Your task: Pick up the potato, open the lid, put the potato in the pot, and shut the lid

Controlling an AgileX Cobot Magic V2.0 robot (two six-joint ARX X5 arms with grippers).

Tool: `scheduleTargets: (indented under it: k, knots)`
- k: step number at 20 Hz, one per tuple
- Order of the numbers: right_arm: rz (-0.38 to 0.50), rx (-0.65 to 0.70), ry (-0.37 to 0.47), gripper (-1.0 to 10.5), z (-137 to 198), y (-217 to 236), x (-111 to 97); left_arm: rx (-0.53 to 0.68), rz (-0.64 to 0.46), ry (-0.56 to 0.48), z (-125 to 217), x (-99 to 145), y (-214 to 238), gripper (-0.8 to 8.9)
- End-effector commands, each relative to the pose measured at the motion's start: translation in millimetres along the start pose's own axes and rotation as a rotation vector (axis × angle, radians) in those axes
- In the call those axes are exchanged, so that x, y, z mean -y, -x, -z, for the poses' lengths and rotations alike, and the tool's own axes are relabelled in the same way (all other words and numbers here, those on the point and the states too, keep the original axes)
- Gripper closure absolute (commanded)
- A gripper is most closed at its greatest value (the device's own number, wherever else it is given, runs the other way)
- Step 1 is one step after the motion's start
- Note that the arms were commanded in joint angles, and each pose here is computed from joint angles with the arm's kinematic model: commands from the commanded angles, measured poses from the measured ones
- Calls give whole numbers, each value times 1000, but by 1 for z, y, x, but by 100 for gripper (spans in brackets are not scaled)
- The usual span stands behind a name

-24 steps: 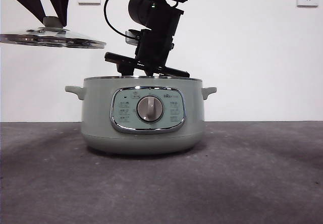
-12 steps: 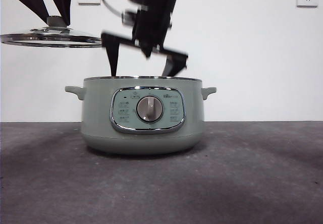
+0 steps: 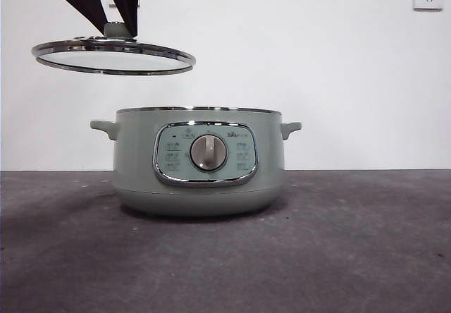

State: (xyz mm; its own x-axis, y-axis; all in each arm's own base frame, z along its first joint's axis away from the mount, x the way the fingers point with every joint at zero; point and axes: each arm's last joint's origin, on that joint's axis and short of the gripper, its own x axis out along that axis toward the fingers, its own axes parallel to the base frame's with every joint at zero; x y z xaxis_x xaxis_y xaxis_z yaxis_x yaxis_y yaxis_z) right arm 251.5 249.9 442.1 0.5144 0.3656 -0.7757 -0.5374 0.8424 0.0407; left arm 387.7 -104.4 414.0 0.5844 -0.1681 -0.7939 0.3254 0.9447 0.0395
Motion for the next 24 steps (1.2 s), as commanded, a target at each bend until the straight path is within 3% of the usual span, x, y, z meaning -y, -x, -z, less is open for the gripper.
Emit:
scheduleTargets:
  k: [1,7,10,14,24]
  knots:
    - [39,-77,66,958,30,12,-6,45,47,-29,-3,12,11,822]
    - [46,-137,126,958,92,44,-7,46,139,-92,-4,45,11,822]
    - [67,-146,86,958,117,55,3,45,164,-121,-3,61,12,822]
    - [157,-107,68,958,147,72,18,35,195,-160,-2,81,10,822]
    - [123,8,16,958,201,115,44,-129,219,-204,19,101,-30,822]
